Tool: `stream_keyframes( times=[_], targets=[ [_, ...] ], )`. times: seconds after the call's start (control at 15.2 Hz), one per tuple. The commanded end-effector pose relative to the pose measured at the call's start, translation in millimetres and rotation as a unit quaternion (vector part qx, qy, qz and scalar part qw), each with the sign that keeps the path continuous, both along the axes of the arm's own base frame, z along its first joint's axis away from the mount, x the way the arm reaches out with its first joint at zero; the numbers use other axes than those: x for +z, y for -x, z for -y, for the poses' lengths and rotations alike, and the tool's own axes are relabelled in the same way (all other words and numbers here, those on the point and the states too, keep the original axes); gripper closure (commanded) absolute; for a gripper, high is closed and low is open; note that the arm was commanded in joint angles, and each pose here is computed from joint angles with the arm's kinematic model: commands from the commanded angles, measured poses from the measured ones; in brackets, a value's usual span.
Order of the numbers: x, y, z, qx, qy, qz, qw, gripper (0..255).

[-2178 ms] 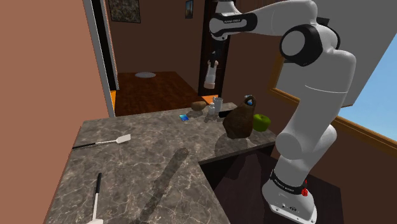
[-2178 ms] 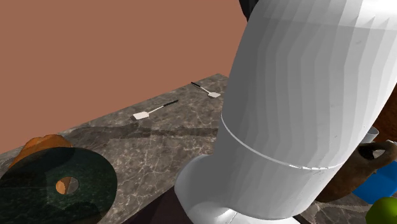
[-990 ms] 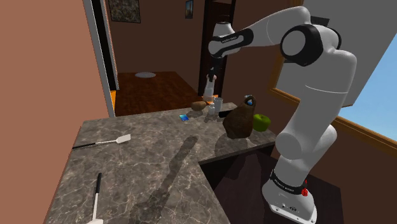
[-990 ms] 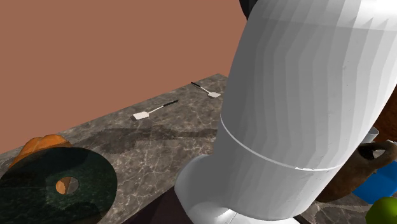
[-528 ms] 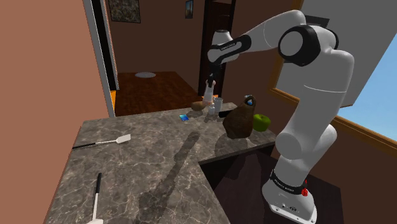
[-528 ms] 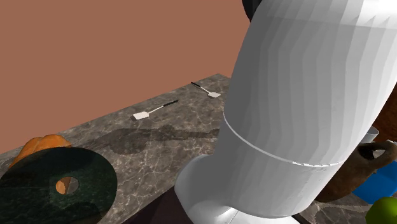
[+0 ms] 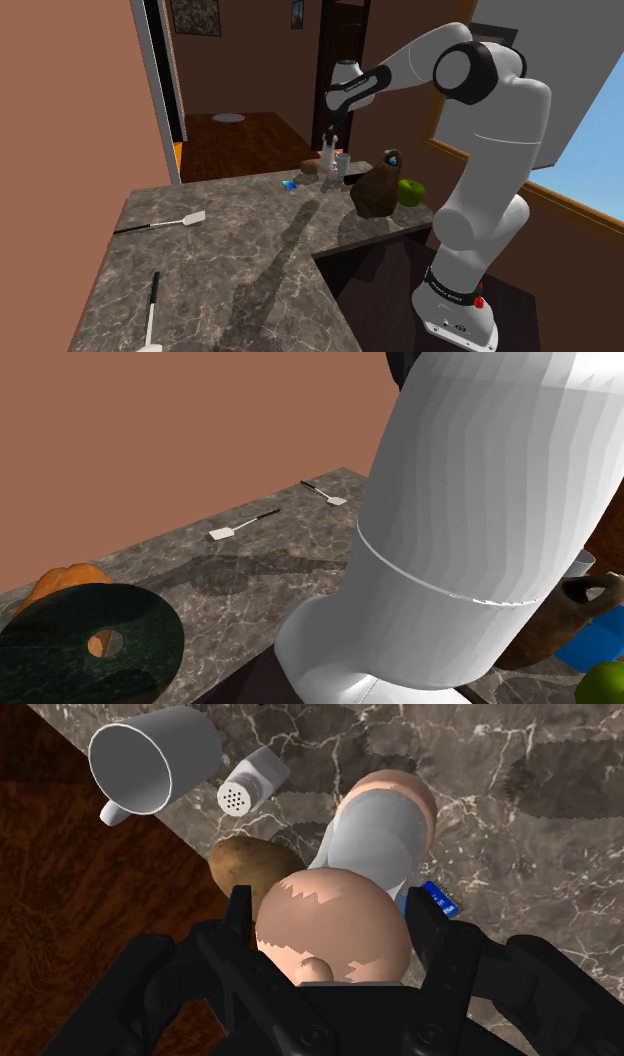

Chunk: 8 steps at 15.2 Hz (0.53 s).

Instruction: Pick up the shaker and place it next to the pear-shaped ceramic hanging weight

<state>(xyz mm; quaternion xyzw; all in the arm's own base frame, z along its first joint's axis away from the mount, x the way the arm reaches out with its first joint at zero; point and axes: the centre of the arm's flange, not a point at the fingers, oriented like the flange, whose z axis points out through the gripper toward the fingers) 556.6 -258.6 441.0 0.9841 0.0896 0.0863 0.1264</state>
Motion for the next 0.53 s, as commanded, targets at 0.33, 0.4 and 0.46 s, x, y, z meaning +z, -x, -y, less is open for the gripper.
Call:
stream_keyframes(
  times=[0.33, 0.4, 0.46],
  targets=[
    [-38.2, 0.5, 0.3, 0.0, 0.0, 0.0, 1.0, 255],
    [-43.5, 0.5, 0.3, 0.0, 0.0, 0.0, 1.0, 255],
    [-48.8, 0.5, 0.3, 0.0, 0.0, 0.0, 1.0, 255]
  ],
)
